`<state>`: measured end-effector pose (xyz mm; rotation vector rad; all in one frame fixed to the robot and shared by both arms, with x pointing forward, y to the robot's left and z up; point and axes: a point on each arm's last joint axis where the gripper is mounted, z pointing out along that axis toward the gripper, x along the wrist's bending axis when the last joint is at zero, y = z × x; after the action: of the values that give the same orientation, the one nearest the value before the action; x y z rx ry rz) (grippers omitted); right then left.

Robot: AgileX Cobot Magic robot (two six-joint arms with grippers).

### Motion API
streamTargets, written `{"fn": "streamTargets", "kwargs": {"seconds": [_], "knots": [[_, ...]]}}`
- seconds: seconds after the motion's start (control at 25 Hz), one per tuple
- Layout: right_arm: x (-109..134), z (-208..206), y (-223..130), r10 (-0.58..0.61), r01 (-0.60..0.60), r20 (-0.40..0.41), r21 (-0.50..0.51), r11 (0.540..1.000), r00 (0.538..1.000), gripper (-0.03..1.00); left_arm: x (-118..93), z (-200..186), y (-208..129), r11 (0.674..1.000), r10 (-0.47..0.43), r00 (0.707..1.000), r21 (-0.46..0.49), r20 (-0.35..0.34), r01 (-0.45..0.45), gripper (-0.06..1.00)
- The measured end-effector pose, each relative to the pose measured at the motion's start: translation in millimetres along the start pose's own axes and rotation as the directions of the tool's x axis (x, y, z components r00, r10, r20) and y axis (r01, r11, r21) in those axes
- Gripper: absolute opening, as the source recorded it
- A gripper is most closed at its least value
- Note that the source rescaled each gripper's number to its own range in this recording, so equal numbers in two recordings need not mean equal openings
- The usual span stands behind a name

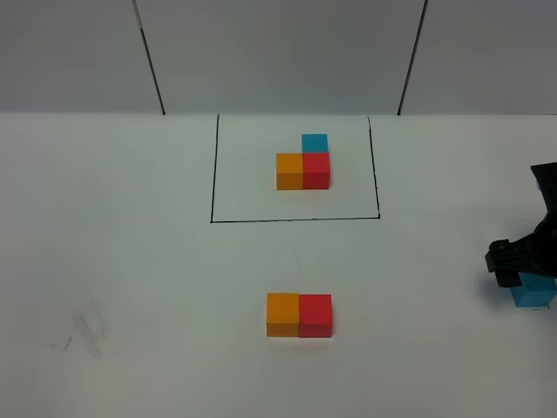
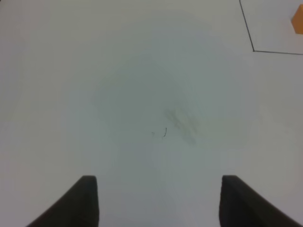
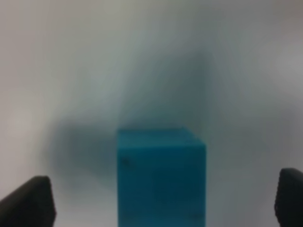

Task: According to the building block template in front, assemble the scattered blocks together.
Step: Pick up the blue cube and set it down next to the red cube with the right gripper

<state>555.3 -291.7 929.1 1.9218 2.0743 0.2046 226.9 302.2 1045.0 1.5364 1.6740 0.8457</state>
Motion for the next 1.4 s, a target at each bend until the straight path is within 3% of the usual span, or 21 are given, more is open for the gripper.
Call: {"fn": "streamTargets", "kwargs": {"seconds": [0.56,0.68,1.12,1.28,1.4], "knots": [[1.7,18.7,-0.2,-0.018,0.019,-0.022,0.009,1.000,1.000,0.85,0.0,0.0,0.1,1.000,0.000,1.000,-0.001,0.000,0.000,0.24],[1.8,18.7,0.1,-0.020,0.020,-0.023,0.007,1.000,1.000,0.78,0.0,0.0,0.1,1.000,0.000,1.000,-0.001,0.000,0.000,0.24],[1.8,18.7,0.2,-0.037,0.037,-0.023,0.005,0.999,0.999,0.34,0.0,0.0,0.1,1.000,0.000,1.000,-0.001,0.000,0.000,0.24],[1.8,18.7,0.0,-0.046,0.046,-0.023,0.007,0.999,0.999,0.24,0.0,0.0,0.1,1.000,0.000,1.000,-0.001,0.000,0.000,0.24],[1.8,18.7,0.0,-0.047,0.047,-0.023,0.007,0.999,0.999,0.23,0.0,0.0,0.1,1.000,0.000,1.000,-0.001,0.000,0.000,0.24]]}}
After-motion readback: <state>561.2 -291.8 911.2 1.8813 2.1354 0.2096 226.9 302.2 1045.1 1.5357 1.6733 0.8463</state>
